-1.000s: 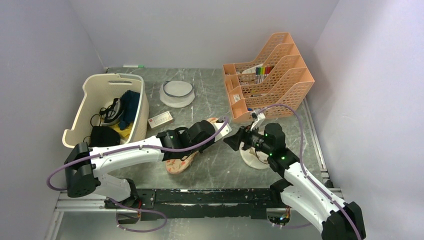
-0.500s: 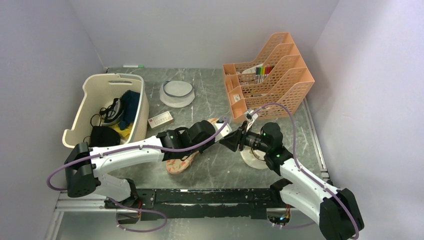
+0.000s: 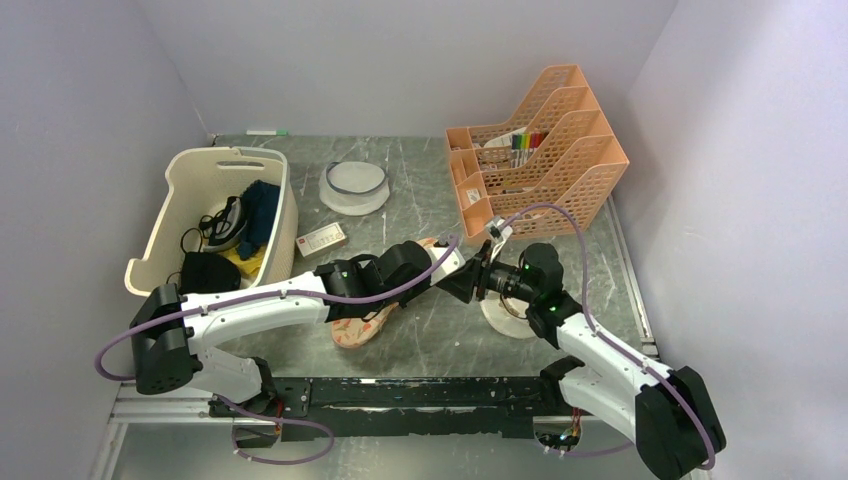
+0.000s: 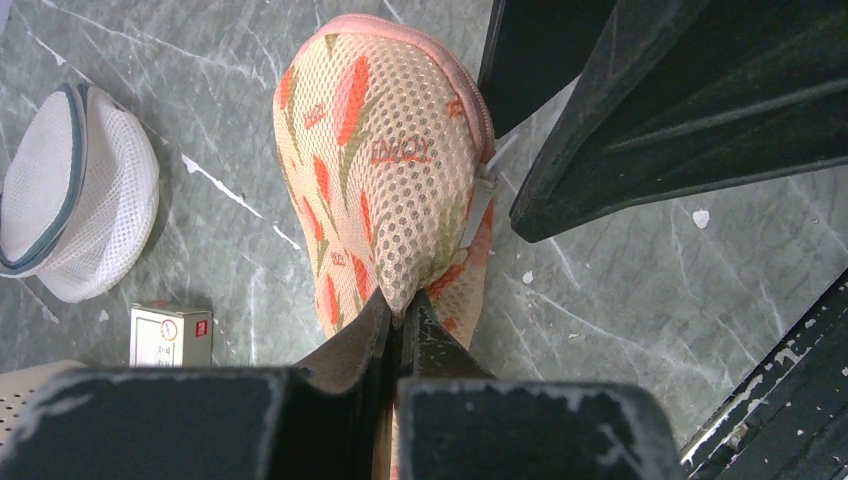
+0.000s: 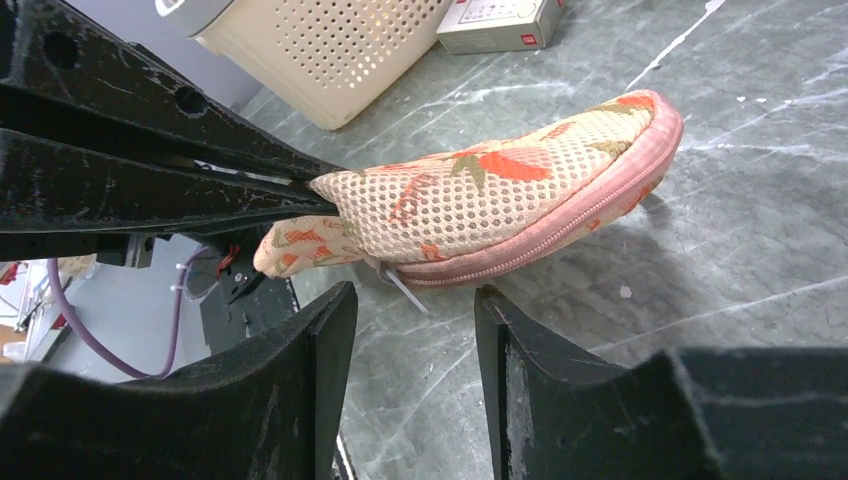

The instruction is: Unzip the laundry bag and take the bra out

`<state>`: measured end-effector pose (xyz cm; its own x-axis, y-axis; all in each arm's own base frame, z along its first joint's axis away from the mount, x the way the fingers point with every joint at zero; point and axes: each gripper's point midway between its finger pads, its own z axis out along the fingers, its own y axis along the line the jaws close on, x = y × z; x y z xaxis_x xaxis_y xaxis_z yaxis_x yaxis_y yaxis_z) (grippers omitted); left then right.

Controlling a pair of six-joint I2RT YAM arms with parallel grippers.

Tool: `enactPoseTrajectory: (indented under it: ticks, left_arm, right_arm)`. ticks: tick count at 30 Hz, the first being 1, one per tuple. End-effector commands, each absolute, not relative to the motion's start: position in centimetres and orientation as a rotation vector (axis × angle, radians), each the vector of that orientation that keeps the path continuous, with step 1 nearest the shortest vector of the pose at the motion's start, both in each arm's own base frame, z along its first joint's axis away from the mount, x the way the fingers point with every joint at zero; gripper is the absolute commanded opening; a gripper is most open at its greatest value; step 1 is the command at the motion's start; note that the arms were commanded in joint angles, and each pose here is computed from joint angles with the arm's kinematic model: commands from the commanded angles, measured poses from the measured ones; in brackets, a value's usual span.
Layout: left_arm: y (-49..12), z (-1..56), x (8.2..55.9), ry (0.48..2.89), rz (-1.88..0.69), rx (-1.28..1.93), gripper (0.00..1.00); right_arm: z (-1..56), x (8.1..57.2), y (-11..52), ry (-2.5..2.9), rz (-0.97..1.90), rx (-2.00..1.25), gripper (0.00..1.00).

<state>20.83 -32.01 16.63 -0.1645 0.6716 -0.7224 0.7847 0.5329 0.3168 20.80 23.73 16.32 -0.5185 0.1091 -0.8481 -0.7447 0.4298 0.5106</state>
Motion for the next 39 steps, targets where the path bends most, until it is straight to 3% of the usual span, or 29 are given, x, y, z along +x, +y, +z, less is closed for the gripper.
enactPoseTrajectory:
  ticks: [1, 3, 6, 12, 23, 26, 28, 39]
  left_arm:
    - [-32.8, 17.4, 21.0, 1.864, -0.2, 1.175, 0.07]
    - [-32.8, 17.4, 21.0, 1.865, -0.194, 1.172, 0.07]
    - [-32.8, 17.3, 21.0, 1.865, -0.192, 1.175, 0.07]
    - [-32.9, 17.1, 21.0, 1.87, -0.192, 1.179, 0.07]
    - [-33.0, 17.2, 20.8, 1.869, -0.207, 1.184, 0.07]
    - [-33.1, 17.0, 20.8, 1.875, -0.204, 1.191, 0.07]
    - [-33.0, 16.9, 20.9, 1.875, -0.199, 1.19, 0.07]
    - [-32.5, 16.0, 21.5, 1.888, -0.122, 1.199, 0.07]
  right_arm:
    - [17.3, 21.4, 23.8, 1.755, 1.197, -0.562, 0.47]
    - [17.3, 21.4, 23.9, 1.755, 1.2, -0.564, 0.45]
    - [17.4, 20.9, 24.0, 1.744, 1.224, -0.579, 0.33]
    - [17.7, 20.4, 24.0, 1.726, 1.247, -0.581, 0.19]
    - [17.4, 20.9, 24.2, 1.744, 1.251, -0.57, 0.18]
    - [17.4, 21.2, 24.2, 1.754, 1.239, -0.557, 0.1]
    - [16.9, 21.8, 23.8, 1.789, 1.196, -0.527, 0.0]
    - [13.2, 26.0, 19.1, 1.996, 0.794, -0.261, 0.0]
